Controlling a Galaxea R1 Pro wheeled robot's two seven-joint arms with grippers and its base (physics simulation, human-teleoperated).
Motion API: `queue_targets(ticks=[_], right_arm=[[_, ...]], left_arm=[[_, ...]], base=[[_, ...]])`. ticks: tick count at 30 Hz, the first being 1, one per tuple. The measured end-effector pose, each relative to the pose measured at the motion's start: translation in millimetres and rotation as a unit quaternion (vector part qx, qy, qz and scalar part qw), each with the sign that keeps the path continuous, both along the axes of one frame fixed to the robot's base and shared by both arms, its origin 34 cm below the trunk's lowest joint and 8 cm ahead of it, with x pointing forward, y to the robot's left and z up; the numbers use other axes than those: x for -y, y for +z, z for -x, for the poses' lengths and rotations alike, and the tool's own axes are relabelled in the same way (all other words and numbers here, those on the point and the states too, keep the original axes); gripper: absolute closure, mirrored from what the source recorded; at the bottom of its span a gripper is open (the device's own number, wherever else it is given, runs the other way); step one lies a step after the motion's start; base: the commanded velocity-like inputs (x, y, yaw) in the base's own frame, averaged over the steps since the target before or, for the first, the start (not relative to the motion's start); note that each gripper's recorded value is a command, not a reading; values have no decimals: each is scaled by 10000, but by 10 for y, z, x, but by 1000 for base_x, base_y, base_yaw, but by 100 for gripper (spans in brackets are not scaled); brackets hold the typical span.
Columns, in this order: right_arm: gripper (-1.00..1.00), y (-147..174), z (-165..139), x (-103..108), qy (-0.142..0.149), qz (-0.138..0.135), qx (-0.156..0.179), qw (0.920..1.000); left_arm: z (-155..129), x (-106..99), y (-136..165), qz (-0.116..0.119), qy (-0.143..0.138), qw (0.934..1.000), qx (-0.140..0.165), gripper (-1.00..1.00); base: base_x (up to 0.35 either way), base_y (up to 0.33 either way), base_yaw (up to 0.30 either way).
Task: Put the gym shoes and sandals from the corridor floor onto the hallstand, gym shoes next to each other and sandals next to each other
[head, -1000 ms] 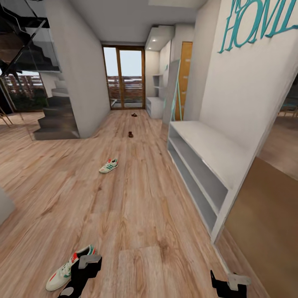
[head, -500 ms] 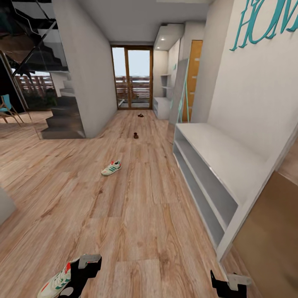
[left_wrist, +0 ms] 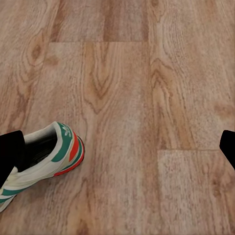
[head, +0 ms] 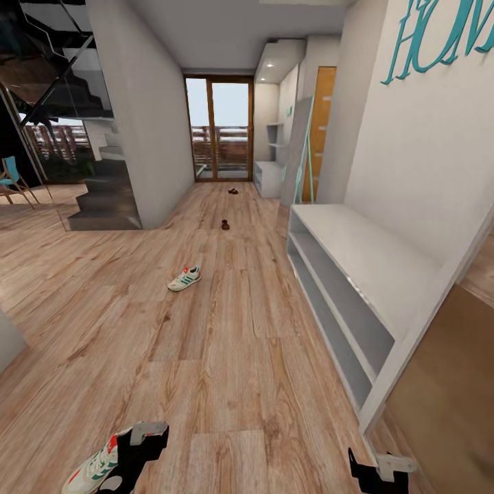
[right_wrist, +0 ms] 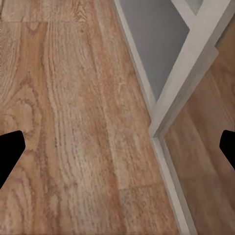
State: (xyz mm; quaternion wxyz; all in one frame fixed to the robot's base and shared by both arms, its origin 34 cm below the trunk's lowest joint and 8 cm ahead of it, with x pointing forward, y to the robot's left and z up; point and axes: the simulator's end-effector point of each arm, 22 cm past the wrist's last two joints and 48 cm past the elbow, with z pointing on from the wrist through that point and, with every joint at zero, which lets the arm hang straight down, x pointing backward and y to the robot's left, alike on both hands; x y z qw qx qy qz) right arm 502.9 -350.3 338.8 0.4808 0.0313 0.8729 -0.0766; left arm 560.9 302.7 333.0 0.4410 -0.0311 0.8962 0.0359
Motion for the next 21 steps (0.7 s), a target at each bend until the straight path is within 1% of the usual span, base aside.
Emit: queue_targets(ticks=[4, 7, 10, 11, 12, 15, 18, 21], right_arm=[[-100, 27, -75, -261, 209, -87, 68, 9997], [-100, 98, -183, -567, 435, -192, 197, 9987], [-100, 253, -351, -935, 681, -327, 434, 9962], [-100, 403, -486, -1217, 865, -428, 623, 9934], [-100, 488, -555, -1372, 945, -499, 716, 9917], [-100, 683, -704, -1733, 1131, -663, 883, 9874], [-100, 845, -841, -1986, 1232, -792, 968, 9845], [-100, 980, -977, -2136, 1283, -868, 999, 9829]], left_arm=[[0, 15, -1, 6, -8, 10000, 0, -100], [1, 21, -2, 9, -12, 10000, -2, -100], [1, 26, -3, 11, -14, 10000, -4, -100], [1, 26, -2, 10, -15, 10000, -3, -100], [0, 25, -2, 9, -16, 10000, -2, -100], [-4, 24, 2, 2, -23, 10000, 3, -100], [-25, 22, 19, -3, -28, 10000, 32, -100], [-48, 23, 39, -8, -36, 10000, 64, -100]], base=[[0, 0, 0], [0, 0, 0], [0, 0, 0], [0, 0, 0], [0, 0, 0], [0, 0, 0], [0, 0, 0], [0, 0, 0]])
